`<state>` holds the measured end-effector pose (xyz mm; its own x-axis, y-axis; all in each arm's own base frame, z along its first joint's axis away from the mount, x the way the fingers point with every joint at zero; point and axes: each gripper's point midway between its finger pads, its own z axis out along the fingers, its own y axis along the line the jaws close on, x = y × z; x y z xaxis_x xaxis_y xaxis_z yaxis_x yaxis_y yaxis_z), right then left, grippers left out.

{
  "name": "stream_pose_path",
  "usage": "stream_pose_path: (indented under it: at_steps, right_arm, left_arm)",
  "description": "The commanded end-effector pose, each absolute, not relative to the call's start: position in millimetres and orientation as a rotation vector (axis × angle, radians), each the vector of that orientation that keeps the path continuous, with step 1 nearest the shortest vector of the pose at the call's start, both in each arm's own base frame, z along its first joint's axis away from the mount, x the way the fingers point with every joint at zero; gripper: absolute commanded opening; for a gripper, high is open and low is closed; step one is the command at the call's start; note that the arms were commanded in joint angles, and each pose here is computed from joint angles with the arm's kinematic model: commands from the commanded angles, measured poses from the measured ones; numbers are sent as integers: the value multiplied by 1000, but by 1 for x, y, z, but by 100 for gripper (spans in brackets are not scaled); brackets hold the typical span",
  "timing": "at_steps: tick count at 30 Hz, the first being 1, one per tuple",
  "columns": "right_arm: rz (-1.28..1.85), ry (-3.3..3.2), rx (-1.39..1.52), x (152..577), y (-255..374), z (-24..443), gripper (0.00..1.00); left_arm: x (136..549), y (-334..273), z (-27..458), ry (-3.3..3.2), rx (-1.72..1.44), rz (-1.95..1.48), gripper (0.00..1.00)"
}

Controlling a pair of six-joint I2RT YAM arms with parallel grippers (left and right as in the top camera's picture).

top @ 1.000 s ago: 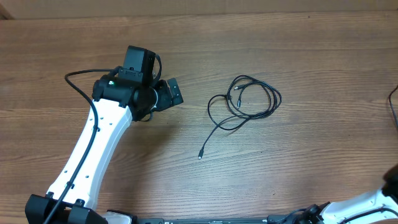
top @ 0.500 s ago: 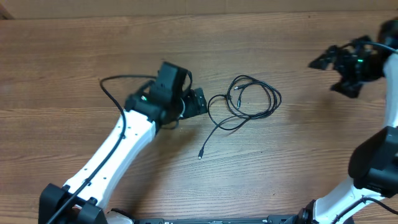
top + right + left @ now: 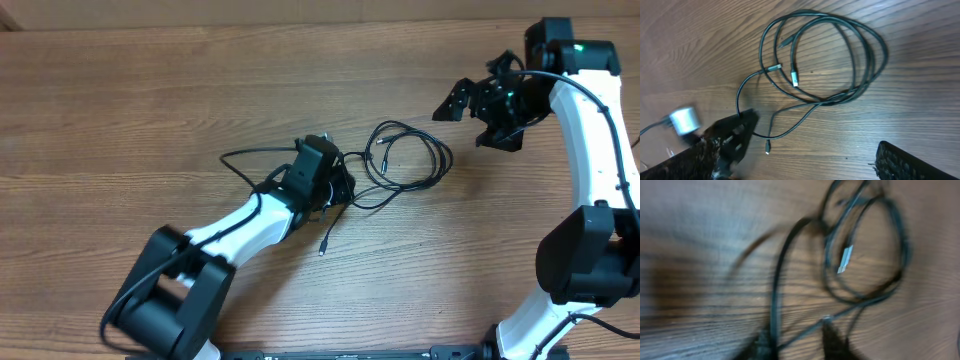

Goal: Untangle cables

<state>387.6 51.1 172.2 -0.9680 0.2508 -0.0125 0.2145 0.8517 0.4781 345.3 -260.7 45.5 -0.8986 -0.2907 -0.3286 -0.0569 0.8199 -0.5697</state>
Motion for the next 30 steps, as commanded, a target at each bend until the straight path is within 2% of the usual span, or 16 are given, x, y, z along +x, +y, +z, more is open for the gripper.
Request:
stream_pose_path:
  at_steps: [1,6,11,15,22,30]
  right_arm:
    - [741,2935,336,387,57,180,100]
    - [749,2962,303,382,68,176,100]
    - [769,3016,204,369,98,167,100]
    - [745,3018,91,368,121,157,100]
    - [737,3022,37,366,133,153,100]
    - [736,3022,37,366,133,153,100]
  left_arm:
    - [331,-259,14,2708,-272,-804,4]
    - [336,-220,50,2737,-286,-761,4]
    - [338,-147,134,2641,-397,-644,4]
    - [326,-114,189,2493,-382,-600,4]
    - [306,-86,206,2451,-408,-446,4]
    - [306,-86,208,2451,-368,-433,4]
